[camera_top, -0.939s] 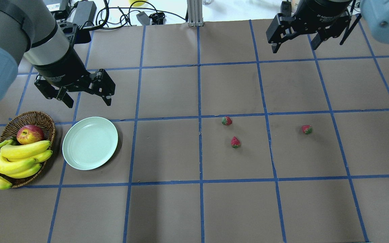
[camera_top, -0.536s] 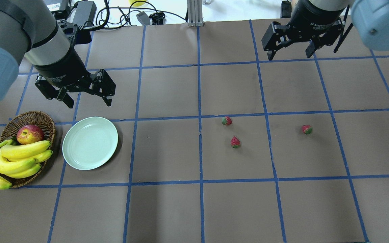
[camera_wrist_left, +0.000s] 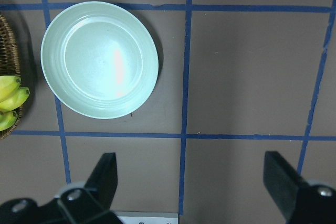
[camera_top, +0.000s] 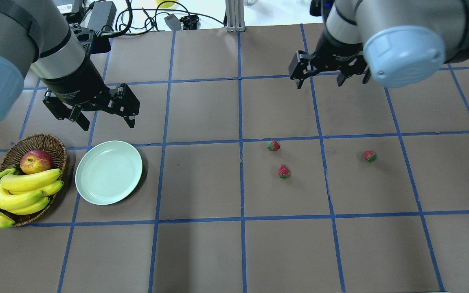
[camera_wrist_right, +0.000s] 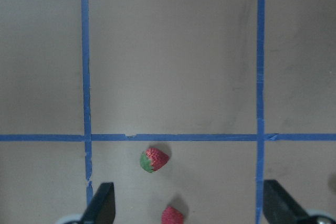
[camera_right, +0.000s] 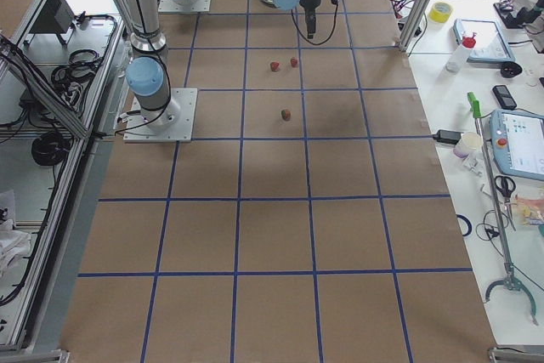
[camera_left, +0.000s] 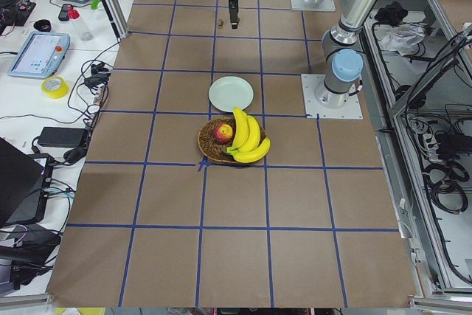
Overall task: Collect all strawberries into plate
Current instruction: 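Reach the right gripper down and grasp the strawberry farthest from the robot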
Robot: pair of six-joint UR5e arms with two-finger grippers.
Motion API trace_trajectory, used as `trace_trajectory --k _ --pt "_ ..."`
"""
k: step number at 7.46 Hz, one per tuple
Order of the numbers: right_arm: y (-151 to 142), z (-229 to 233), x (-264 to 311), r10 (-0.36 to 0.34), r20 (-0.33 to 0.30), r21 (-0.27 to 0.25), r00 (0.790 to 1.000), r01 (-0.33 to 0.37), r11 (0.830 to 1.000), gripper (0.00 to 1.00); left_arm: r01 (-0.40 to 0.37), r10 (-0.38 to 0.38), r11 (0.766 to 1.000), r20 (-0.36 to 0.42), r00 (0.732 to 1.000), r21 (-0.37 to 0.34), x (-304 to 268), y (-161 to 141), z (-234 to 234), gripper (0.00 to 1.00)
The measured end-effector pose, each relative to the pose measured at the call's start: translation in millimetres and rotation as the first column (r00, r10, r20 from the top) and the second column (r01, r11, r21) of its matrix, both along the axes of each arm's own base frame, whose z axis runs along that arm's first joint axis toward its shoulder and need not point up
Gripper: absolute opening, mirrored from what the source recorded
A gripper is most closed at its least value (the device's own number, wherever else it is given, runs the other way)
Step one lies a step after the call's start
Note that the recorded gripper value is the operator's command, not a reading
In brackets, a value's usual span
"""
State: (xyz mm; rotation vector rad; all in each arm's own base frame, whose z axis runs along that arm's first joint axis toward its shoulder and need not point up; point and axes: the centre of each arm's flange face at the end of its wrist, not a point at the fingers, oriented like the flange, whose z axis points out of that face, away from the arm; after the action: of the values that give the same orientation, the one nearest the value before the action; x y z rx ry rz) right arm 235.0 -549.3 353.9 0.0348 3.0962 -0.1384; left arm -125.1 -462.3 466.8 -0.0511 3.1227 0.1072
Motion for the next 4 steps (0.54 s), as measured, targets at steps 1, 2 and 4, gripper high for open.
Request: trace_trajectory --k 1,2,4 --pt "4.0 -34.8 24.2 -0.061 -0.015 0.002 0.998 0.061 0.998 1.0 0.0 0.0 1.0 0.0 1.0 0.0 -0.1 0.0 -0.1 1.0" --pt "7.2 -69.6 38.3 -0.112 -0.03 -0.004 0.993 0.112 0.994 1.0 0.0 0.0 1.0 -0.001 1.0 0.0 -0.1 -0.5 -0.6 1.0" --pt "13.6 -134.0 45.8 -0.167 -0.044 0.006 0.985 0.167 0.986 1.0 0.0 0.0 1.0 -0.001 1.0 0.002 -0.2 -0.9 -1.3 1.0"
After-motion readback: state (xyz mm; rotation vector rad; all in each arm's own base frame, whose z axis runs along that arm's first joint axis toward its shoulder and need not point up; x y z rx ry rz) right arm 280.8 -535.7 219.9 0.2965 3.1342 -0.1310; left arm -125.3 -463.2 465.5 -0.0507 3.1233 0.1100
